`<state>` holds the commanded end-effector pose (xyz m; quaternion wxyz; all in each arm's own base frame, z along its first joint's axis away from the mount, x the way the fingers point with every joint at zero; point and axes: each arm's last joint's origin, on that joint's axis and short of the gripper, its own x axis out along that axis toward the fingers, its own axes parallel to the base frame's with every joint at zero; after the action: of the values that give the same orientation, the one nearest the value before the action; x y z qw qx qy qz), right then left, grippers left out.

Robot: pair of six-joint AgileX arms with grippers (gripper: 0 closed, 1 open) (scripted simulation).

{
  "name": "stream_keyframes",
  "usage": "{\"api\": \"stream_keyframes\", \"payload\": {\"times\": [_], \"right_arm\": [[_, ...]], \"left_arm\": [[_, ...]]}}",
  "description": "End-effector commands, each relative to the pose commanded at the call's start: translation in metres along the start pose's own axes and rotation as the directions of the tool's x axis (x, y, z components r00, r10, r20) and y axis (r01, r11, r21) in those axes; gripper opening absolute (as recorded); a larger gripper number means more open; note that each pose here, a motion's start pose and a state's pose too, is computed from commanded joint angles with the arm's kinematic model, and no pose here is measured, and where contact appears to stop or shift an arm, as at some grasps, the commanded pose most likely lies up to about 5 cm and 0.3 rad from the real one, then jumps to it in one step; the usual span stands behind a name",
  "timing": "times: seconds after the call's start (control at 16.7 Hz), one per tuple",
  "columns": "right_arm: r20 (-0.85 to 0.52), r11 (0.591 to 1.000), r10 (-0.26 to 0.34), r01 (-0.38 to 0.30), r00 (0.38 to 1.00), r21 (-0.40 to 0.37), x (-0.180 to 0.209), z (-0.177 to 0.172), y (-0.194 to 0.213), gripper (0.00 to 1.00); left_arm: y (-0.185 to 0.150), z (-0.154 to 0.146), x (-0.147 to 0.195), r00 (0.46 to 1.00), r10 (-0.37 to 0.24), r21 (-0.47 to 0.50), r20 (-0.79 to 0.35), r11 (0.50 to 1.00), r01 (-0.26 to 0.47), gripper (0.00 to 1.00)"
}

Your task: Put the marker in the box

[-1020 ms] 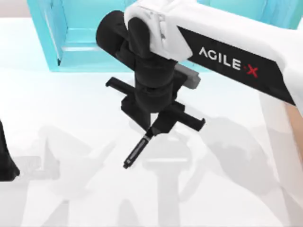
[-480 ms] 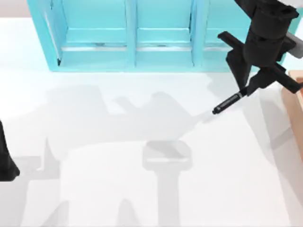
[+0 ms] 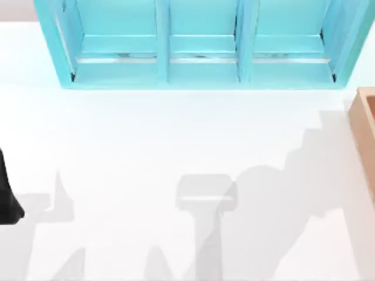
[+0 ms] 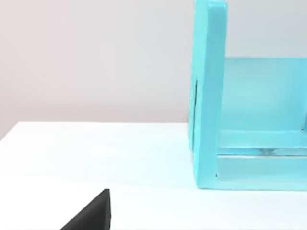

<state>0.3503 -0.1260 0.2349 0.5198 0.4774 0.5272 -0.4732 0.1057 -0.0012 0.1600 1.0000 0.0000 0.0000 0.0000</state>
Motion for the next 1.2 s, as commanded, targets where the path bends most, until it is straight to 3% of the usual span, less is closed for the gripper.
{"api": "stream_keyframes", "payload": {"times": [0.12,0.3,0.66,1.02,1.2], "right_arm": [[0.000,0.998,0.014,-0.014,1.000,0.066,-0.003,0.026,-0.025,0.00],[0.000,0.994,0.026,-0.026,1.000,0.106,-0.006,0.041,-0.043,0.00],[-0.001,0.995,0.016,-0.016,1.000,0.102,-0.001,0.037,-0.040,0.00],[0.014,0.996,-0.041,0.040,0.999,0.077,0.039,0.005,-0.032,0.00],[0.008,0.996,-0.002,0.001,1.000,0.094,0.049,0.006,-0.036,0.00]], "left_arm": [[0.000,0.000,0.000,1.000,0.000,0.000,0.000,1.000,0.000,1.00],[0.000,0.000,0.000,1.000,0.000,0.000,0.000,1.000,0.000,1.00],[0.000,0.000,0.000,1.000,0.000,0.000,0.000,1.000,0.000,1.00],[0.000,0.000,0.000,1.000,0.000,0.000,0.000,1.000,0.000,1.00],[0.000,0.000,0.000,1.000,0.000,0.000,0.000,1.000,0.000,1.00]]}}
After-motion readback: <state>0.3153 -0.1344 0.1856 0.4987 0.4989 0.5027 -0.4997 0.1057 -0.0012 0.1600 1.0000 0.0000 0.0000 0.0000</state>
